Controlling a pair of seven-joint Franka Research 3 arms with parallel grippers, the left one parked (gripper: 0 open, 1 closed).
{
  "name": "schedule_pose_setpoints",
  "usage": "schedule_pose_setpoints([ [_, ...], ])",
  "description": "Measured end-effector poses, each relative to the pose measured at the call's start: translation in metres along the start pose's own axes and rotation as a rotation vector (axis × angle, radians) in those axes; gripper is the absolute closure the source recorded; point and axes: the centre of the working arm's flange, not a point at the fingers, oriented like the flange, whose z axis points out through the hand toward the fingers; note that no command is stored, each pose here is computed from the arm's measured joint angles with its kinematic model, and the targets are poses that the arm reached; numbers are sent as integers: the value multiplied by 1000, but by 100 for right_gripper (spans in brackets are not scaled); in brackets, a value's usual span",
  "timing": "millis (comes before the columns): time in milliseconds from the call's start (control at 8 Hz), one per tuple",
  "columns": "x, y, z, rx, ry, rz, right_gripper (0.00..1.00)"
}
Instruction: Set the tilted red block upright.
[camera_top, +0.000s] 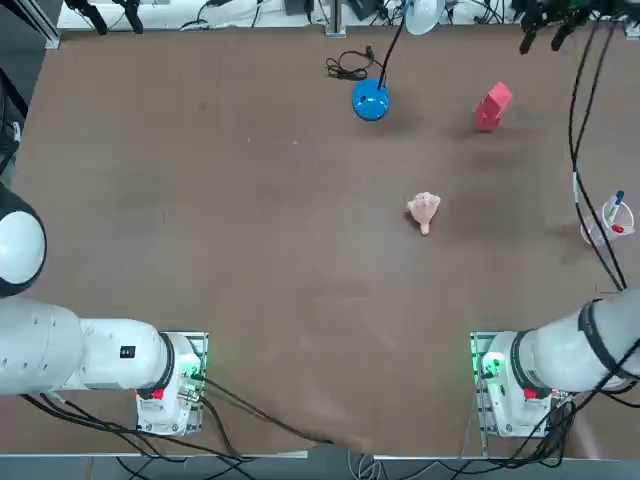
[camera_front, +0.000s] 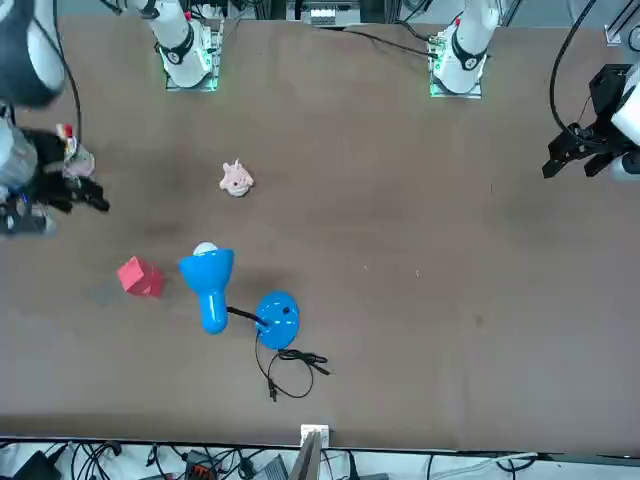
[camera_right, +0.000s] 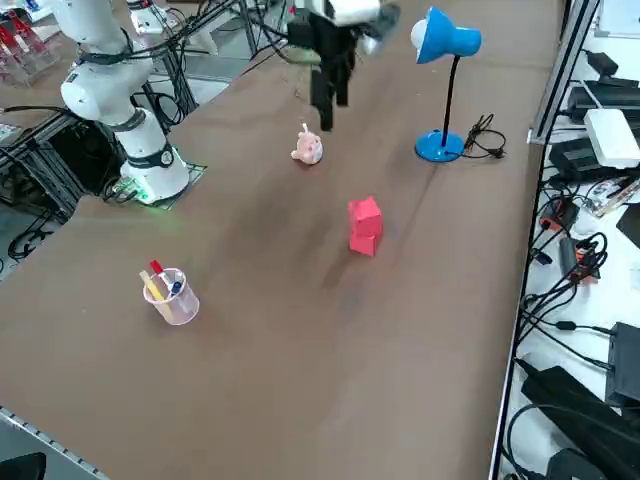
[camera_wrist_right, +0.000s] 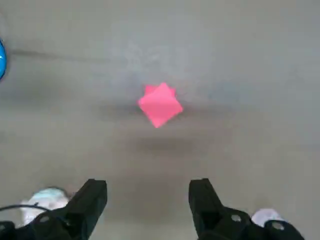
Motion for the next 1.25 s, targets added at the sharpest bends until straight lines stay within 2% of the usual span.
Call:
schedule_pose_setpoints([
  [250,14,2,26,-4,-20,-153,0],
  [750,44,8,70,-36,47,-496,2],
  [1000,54,20,105,-7,43,-553,3],
  [1250,59,10,122,18,38,-576,2],
])
